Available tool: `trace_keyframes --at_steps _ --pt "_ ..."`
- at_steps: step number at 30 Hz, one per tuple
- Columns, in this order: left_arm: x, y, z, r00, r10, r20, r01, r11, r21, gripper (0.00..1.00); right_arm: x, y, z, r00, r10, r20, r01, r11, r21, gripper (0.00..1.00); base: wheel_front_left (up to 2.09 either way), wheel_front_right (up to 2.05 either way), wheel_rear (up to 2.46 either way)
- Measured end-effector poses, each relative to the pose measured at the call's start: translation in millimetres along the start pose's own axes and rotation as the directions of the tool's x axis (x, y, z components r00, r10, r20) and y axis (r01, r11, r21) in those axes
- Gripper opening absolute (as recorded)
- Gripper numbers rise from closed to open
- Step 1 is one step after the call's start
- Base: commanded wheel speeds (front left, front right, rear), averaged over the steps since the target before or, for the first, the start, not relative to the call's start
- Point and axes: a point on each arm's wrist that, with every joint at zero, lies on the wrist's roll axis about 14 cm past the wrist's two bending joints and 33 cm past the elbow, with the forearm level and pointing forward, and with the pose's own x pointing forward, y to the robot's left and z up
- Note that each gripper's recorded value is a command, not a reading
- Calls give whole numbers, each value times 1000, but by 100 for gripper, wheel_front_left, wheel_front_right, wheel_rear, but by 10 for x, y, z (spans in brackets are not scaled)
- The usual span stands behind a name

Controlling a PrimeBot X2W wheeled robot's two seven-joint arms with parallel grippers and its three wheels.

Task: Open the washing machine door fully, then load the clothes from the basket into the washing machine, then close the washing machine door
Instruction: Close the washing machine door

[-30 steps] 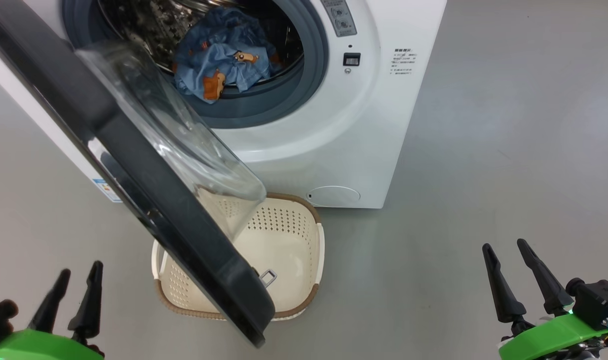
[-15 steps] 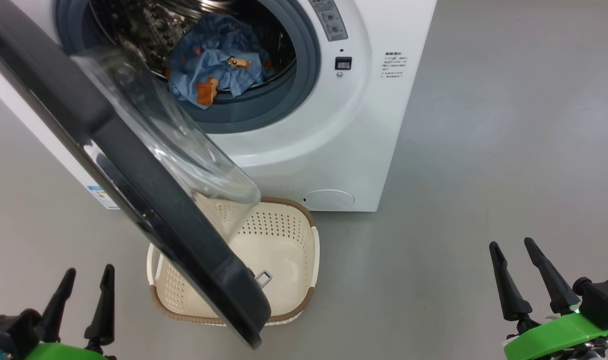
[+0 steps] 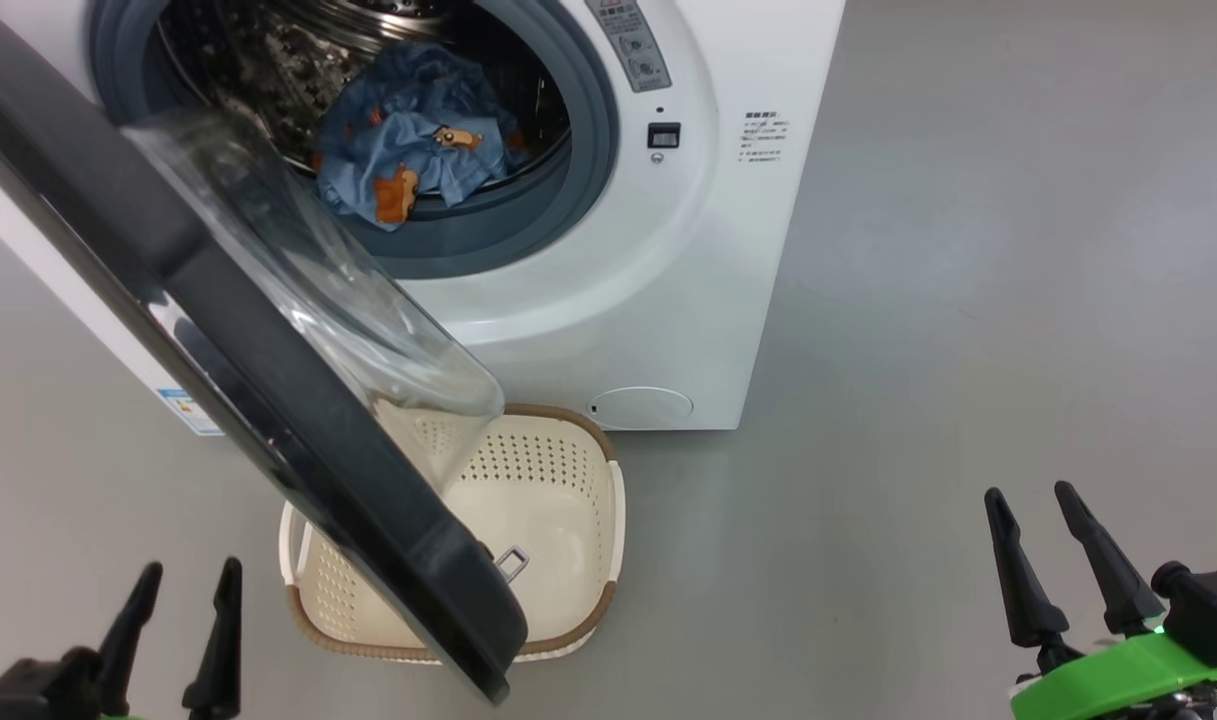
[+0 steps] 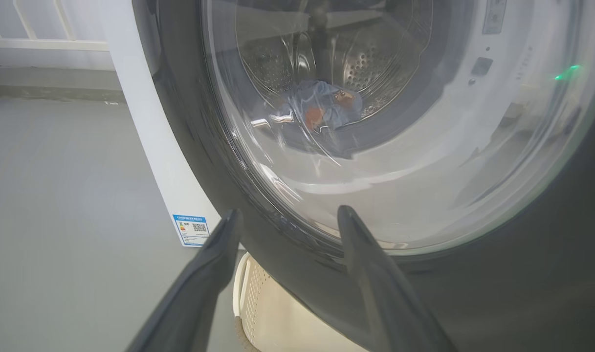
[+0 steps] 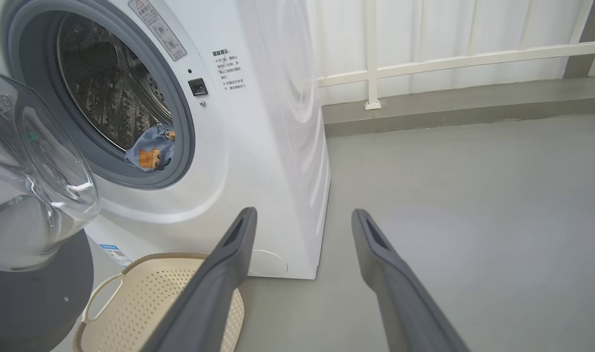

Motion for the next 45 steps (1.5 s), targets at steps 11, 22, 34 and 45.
trace_keyframes --at_steps 11,22,34,45 --pt "-33 -46 -90 999 -14 -28 15 1000 9 100 -82 -50 -39 1000 -29 -8 29 999 15 100 0 0 0" --pt "-42 -29 -86 1000 -9 -27 9 1000 10 100 -70 -51 -38 1000 -30 -7 30 999 15 100 0 0 0" --pt "-55 -12 -92 1000 0 -28 0 1000 7 100 -42 -27 -64 1000 -22 -14 22 1000 18 100 0 0 0" --pt "-122 29 -38 1000 29 -5 -29 1000 -2 100 17 185 -111 999 38 -25 -37 999 28 0 0 0 0"
